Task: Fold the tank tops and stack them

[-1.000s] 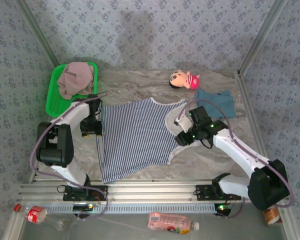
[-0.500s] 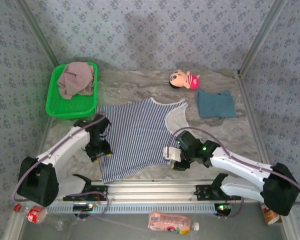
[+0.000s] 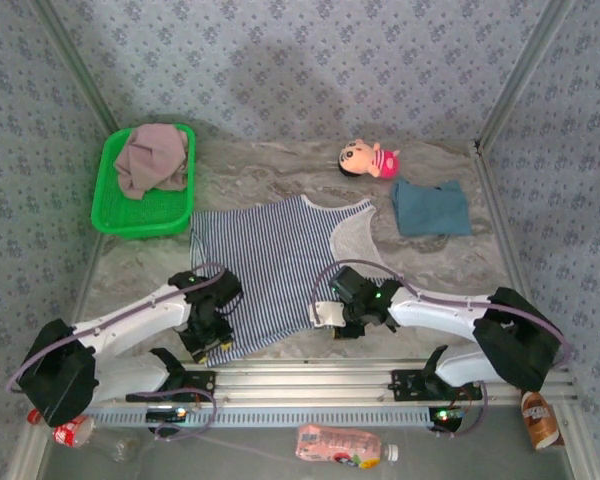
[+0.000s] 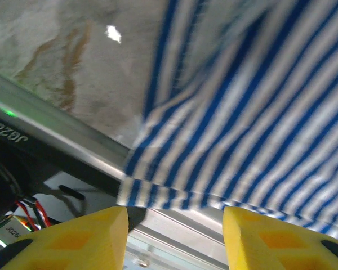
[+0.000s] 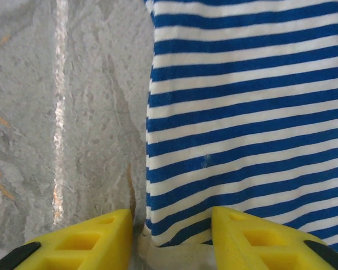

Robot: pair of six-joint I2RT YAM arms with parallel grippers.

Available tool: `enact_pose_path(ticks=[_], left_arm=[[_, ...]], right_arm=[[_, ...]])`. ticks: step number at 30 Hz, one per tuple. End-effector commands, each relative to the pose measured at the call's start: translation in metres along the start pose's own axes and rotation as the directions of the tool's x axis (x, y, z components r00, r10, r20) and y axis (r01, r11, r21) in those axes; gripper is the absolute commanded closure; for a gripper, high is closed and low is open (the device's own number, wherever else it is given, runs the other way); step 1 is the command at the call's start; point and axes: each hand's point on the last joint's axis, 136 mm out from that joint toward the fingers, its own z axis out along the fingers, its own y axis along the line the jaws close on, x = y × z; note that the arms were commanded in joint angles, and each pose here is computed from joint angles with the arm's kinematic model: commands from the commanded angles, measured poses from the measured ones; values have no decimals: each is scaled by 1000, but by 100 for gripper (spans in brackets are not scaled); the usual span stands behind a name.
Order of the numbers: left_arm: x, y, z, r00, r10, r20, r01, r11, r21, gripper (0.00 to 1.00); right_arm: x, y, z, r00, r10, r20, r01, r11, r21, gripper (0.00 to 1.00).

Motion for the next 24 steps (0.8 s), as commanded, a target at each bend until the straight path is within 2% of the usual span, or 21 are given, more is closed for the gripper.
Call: enact_pose_path(ticks=[1, 9, 11, 17, 20, 24], left_arm=[[2, 6, 7, 996, -87, -5, 87, 996, 9, 52], [2, -6, 21, 994, -106, -18, 107, 993, 44, 55], [1, 1, 23, 995, -99, -12, 99, 995, 17, 62], [-4, 1, 19, 997, -81, 6, 81, 997, 10, 91], [-8, 3, 3, 998, -57, 34, 58, 998, -13, 98], [-14, 3, -15, 998, -43, 55, 44, 999, -7, 98]], right_arm=[[3, -9, 1, 1000, -25, -18, 26, 999, 26, 58], [5, -15, 6, 999, -6, -54, 8, 999, 31, 67], [6, -17, 7, 998, 1, -63, 1, 999, 37, 72], [8, -16, 5, 997, 28, -74, -26, 999, 38, 87], [6, -18, 0, 997, 36, -62, -34, 998, 48, 91], [1, -19, -10, 998, 49, -35, -47, 998, 38, 93]])
